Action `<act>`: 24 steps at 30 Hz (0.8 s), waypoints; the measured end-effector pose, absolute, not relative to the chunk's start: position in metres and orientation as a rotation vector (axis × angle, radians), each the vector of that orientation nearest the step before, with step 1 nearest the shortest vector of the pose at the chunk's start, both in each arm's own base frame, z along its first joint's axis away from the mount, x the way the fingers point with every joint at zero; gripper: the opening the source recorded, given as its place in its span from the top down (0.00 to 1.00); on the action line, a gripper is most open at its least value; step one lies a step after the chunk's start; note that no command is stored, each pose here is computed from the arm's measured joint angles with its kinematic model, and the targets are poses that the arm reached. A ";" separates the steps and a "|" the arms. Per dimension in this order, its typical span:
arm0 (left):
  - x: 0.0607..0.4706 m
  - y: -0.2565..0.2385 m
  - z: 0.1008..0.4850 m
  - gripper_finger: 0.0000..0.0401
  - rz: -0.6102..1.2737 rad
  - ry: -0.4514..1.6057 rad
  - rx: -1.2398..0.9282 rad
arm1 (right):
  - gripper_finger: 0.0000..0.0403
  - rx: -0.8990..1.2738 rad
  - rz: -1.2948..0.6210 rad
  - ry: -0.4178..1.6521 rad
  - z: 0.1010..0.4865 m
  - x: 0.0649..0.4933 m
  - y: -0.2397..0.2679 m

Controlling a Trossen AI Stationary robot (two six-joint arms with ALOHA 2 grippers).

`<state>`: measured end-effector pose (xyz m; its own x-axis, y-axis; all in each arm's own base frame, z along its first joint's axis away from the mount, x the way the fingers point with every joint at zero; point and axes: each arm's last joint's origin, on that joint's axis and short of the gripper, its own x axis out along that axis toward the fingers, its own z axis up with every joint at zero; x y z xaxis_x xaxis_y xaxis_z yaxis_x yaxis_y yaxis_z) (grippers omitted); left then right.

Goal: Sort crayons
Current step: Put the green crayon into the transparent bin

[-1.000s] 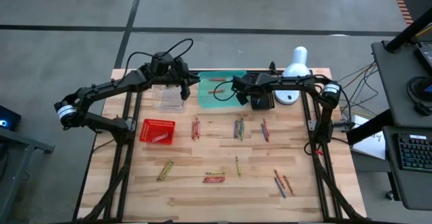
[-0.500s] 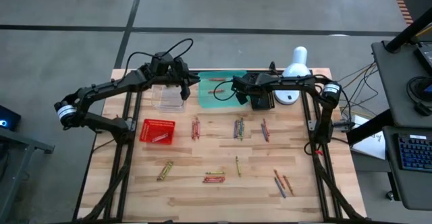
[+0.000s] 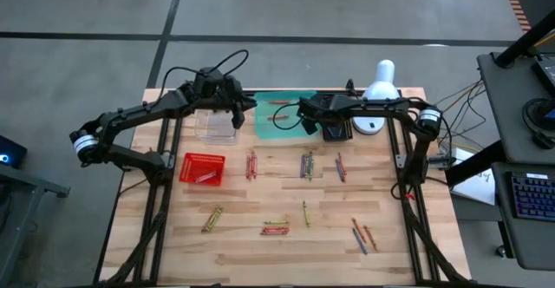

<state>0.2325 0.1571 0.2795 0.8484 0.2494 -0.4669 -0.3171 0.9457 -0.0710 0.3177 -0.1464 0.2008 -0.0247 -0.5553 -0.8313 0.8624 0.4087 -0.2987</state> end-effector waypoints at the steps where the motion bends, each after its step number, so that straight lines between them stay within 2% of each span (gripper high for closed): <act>1: 0.233 0.156 0.279 0.90 0.295 0.480 -0.157 | 0.88 0.345 -1.158 1.091 0.205 0.319 -0.144; 17: 0.249 0.107 0.270 0.90 0.123 0.662 -0.226 | 0.88 0.218 -0.962 0.995 0.252 0.324 -0.094; 24: 0.251 0.088 0.273 0.90 0.102 0.749 -0.345 | 0.88 0.173 -0.894 0.986 0.258 0.326 -0.075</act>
